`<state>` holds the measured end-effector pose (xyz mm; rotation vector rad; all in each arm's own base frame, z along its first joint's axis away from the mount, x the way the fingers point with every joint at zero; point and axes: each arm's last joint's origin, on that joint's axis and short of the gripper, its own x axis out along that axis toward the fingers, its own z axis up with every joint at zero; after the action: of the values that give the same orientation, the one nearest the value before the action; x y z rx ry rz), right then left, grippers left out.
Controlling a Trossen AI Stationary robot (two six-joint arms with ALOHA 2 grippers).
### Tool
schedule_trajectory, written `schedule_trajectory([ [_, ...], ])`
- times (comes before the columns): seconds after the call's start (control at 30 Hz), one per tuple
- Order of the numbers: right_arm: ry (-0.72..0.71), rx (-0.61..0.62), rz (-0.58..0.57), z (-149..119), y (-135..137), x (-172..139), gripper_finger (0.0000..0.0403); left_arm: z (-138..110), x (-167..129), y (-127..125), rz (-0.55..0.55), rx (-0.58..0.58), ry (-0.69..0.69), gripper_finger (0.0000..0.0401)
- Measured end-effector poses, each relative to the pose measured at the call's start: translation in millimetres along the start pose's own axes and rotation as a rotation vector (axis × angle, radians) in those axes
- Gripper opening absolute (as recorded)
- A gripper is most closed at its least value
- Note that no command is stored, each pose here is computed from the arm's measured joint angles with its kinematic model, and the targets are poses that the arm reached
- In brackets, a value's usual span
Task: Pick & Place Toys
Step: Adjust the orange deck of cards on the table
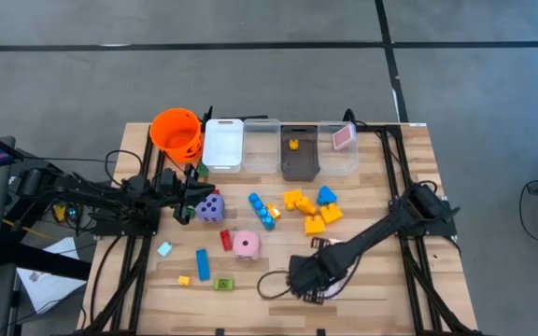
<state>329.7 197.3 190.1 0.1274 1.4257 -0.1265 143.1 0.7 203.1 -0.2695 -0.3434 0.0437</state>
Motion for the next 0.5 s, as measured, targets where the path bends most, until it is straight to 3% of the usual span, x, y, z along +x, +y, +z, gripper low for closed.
schedule_trajectory([
  [0.13, -0.056, -0.029, 0.077, -2, 20, -11, 0.0000, 0, 0, 0, -0.003, -0.001, 0.001, 0.0029],
  [0.37, -0.010, 0.119, 0.107, -9, 27, -5, 0.0000, 1, 0, -1, -0.005, -0.002, -0.007, 0.0029],
  [0.5, -0.015, 0.125, 0.131, -11, 28, 3, 0.0000, 1, 0, -1, -0.006, -0.002, -0.011, 0.0029],
])
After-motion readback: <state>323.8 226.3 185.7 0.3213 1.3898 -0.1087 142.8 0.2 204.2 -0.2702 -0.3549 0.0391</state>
